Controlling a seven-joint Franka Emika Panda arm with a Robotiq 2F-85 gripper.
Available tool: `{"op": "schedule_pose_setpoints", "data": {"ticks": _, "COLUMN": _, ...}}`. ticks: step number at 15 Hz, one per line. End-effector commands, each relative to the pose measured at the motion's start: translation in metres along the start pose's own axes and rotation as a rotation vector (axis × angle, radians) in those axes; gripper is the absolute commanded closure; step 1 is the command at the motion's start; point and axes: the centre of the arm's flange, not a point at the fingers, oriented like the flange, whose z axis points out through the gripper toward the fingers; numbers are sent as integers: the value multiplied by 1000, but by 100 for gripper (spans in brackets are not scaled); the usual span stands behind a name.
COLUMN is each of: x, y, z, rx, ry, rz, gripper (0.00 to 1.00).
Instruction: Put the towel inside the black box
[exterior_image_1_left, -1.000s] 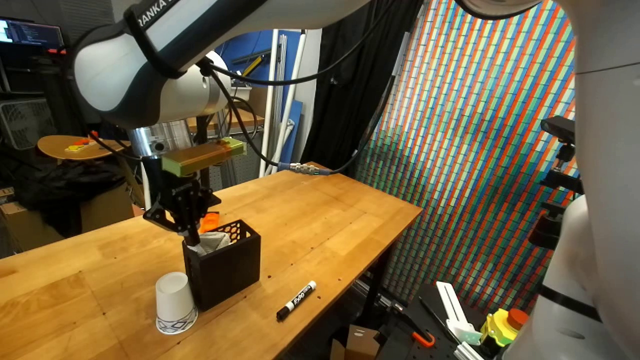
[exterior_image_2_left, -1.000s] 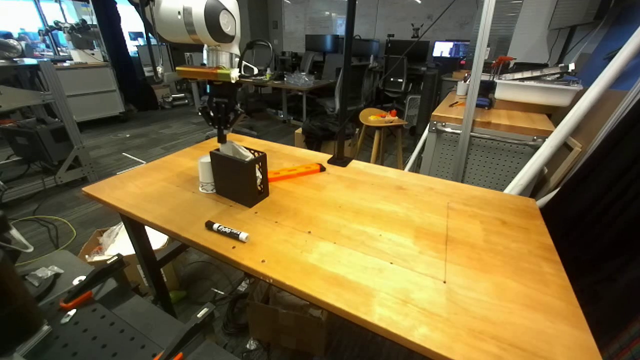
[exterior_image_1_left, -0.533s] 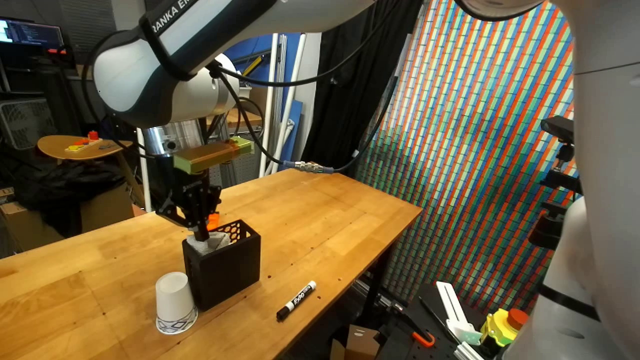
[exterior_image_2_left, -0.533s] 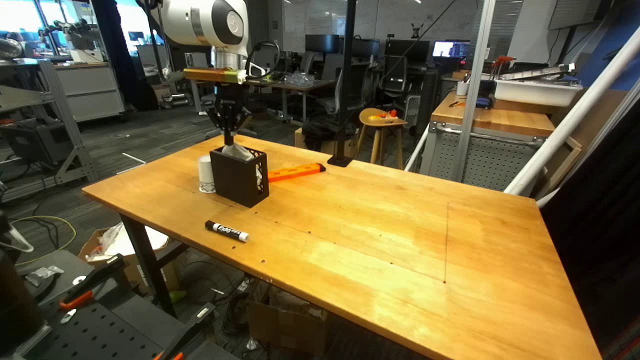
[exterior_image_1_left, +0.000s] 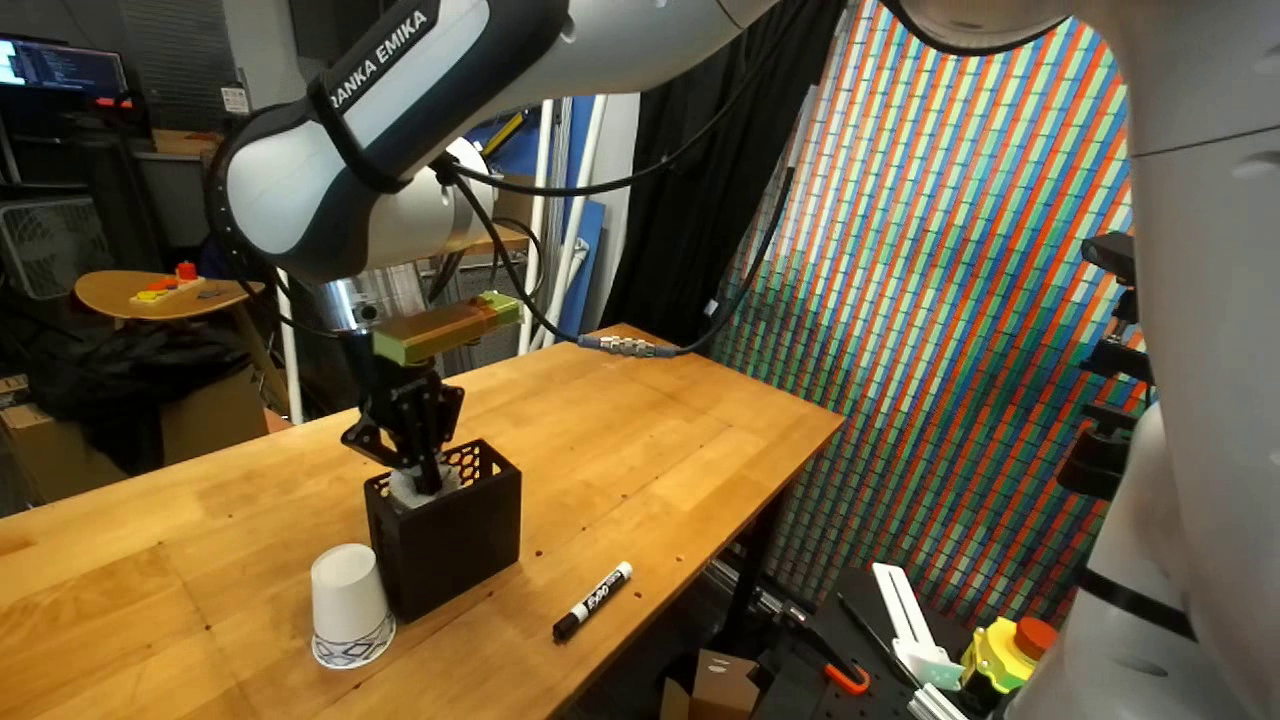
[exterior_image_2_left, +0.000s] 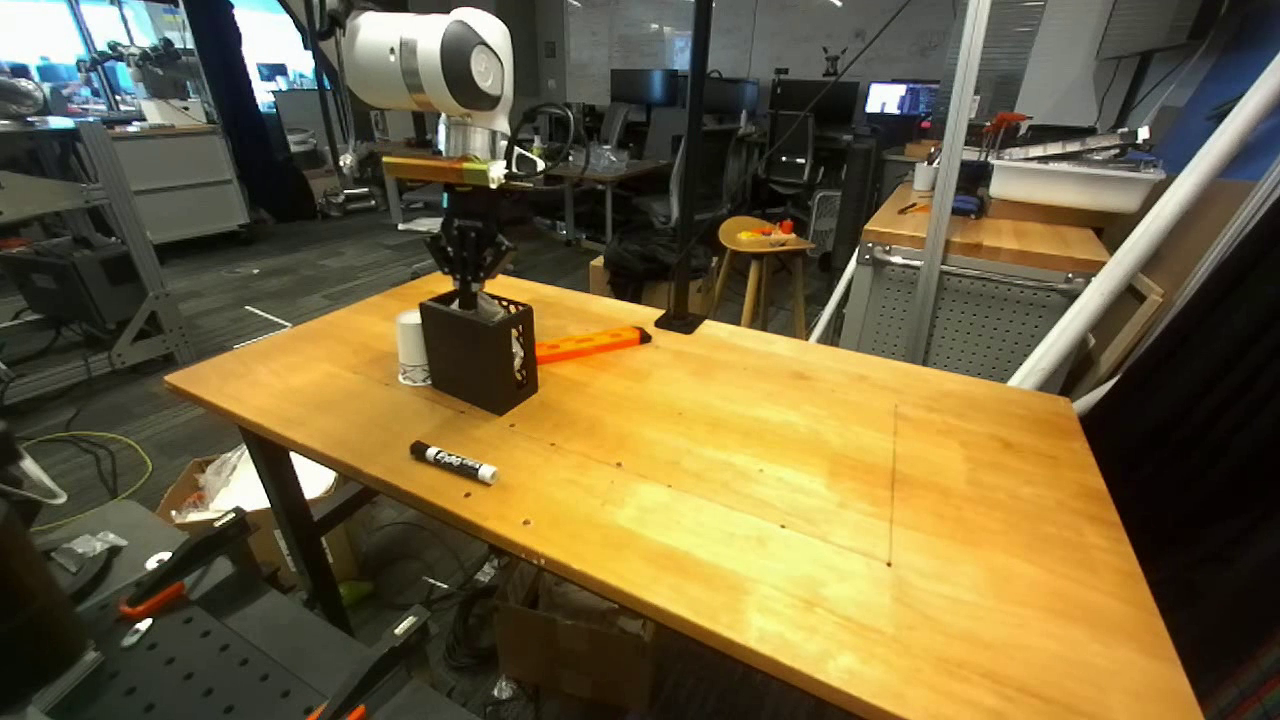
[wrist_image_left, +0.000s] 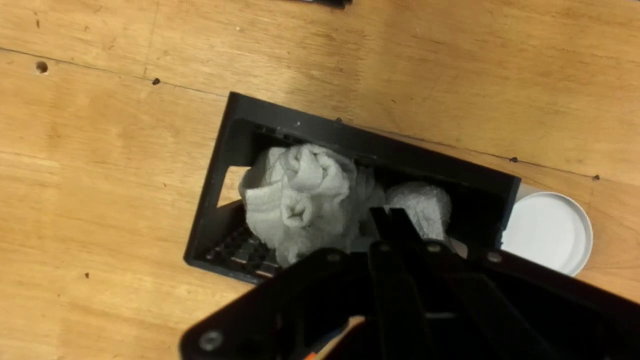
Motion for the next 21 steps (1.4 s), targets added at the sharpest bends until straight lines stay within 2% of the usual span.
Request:
{"op": "schedule_pose_setpoints", "data": {"ticks": 1, "x": 0, "y": 5, "z": 20, "rx": 5, "ry": -43, "rz": -1, "gripper": 96}}
{"op": "schedule_pose_setpoints", "data": {"ticks": 6, "x": -3, "y": 10, "z": 52, "rx": 14, "ry": -105, "rz": 13, "gripper": 96}}
{"op": "schedule_pose_setpoints", "data": {"ticks": 11, "x": -2, "y": 11, "z": 62, "rx": 45, "ry": -120, "rz": 31, "gripper": 95}}
{"op": "schedule_pose_setpoints", "data": {"ticks": 13, "x": -4, "y": 11, "z": 58, "rx": 51, "ry": -116, "rz": 35, "gripper": 73}}
{"op": "schedule_pose_setpoints", "data": {"ticks": 17, "x": -5, "y": 16, "z": 32, "rx": 49, "ry": -77, "rz": 38, "gripper": 42}}
{"op": "schedule_pose_setpoints", "data": {"ticks": 19, "x": -5, "y": 17, "z": 12, "rx": 37, "ry": -41, "rz": 33, "gripper": 30}}
{"op": "schedule_pose_setpoints", "data": {"ticks": 21, "x": -3, "y": 17, "z": -8, "rx": 30, "ry": -7, "rz": 29, "gripper": 29}}
